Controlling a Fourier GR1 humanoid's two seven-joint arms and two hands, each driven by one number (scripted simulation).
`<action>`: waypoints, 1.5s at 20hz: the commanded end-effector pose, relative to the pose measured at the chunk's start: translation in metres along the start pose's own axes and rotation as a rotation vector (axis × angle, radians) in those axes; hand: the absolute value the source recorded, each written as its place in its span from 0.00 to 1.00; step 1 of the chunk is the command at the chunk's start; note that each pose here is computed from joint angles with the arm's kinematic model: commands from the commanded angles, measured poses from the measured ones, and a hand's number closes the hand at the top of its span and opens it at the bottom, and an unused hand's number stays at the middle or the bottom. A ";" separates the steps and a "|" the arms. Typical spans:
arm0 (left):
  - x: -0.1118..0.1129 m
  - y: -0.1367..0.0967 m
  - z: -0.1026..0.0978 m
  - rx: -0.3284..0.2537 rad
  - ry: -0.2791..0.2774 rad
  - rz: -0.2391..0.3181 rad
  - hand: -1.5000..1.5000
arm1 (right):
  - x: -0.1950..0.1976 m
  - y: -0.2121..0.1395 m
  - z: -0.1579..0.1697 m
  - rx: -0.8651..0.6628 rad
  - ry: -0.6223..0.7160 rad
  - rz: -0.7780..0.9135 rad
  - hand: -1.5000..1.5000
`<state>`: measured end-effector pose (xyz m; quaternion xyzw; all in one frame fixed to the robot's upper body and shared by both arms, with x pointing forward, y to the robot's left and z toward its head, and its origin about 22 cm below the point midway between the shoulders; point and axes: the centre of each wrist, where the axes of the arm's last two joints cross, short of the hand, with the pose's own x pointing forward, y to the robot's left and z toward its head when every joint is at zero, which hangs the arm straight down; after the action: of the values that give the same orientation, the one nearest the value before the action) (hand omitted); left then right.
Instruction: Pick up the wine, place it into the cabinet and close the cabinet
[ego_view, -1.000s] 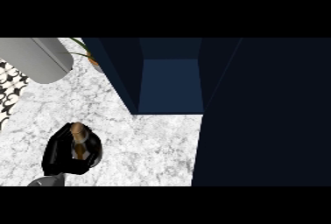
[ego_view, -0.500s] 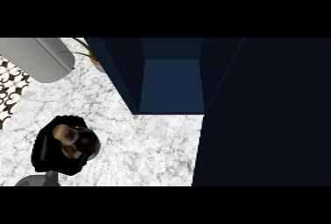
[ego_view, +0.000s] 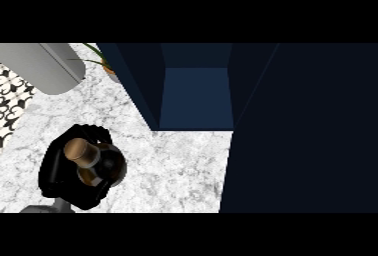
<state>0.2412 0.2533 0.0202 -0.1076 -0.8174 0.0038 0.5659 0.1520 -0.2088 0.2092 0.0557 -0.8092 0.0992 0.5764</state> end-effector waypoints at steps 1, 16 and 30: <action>0.040 -0.018 -0.025 -0.041 0.019 -0.006 1.00 | 0.008 0.004 0.013 0.003 -0.033 -0.051 0.00; 0.047 -0.147 -0.056 -0.103 0.022 0.083 1.00 | -0.002 0.002 0.015 0.006 -0.046 -0.043 0.00; 0.062 -0.178 -0.106 -0.029 0.032 0.036 1.00 | 0.003 -0.001 0.020 0.033 -0.029 -0.037 0.00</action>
<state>0.2736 0.0783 0.1338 -0.1361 -0.8090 -0.0017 0.5718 0.1484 -0.2095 0.1995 0.0642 -0.8073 0.1008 0.5780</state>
